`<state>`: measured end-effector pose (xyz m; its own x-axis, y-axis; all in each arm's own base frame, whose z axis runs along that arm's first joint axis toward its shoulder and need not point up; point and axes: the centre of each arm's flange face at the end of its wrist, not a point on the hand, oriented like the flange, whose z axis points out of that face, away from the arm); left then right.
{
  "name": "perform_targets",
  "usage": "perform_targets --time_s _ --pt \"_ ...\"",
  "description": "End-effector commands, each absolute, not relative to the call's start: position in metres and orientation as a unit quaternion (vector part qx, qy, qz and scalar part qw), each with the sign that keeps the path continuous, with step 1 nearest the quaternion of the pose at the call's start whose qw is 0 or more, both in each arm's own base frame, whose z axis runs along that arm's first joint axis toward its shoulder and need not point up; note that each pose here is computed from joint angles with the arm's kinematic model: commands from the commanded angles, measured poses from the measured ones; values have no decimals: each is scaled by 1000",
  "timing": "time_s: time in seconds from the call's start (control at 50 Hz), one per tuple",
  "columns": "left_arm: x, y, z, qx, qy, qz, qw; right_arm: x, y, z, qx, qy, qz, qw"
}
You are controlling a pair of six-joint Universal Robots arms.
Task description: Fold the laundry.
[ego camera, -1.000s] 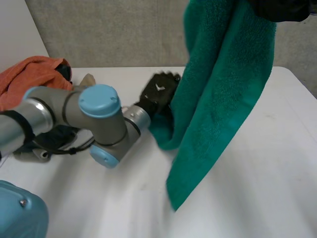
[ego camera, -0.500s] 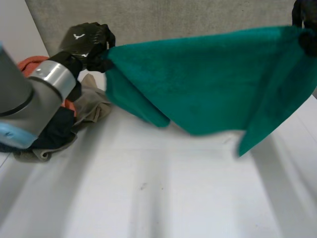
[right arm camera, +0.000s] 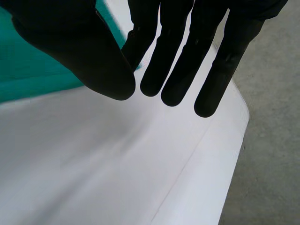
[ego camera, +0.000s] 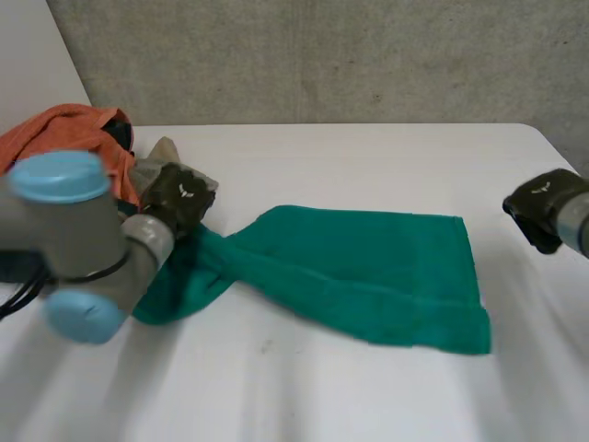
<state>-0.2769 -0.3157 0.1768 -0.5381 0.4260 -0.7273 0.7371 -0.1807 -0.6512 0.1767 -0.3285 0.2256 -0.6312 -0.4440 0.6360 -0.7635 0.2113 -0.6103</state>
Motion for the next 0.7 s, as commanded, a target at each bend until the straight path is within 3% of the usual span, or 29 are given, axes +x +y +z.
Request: perform_targets --time_s 0.02,0.14,0.26,0.32,0.44,0.58,0.7 --pt "-314 -379 222 391 559 -718 141 203 -378 253 316 -696 623 166" --pt "-335 -393 264 326 491 -799 122 218 -392 279 256 -642 704 164" --pt "-342 -369 230 362 524 -764 103 231 -370 265 275 -671 676 136" --pt "-332 -353 228 371 536 -751 102 229 -352 251 284 -713 630 117" --pt "-318 -331 225 380 555 -733 99 222 -314 218 224 -827 515 15" --pt "-295 -320 245 364 560 -736 110 230 -282 181 176 -876 440 -94" --pt "-290 -310 257 356 558 -742 104 248 -270 173 166 -869 448 -128"
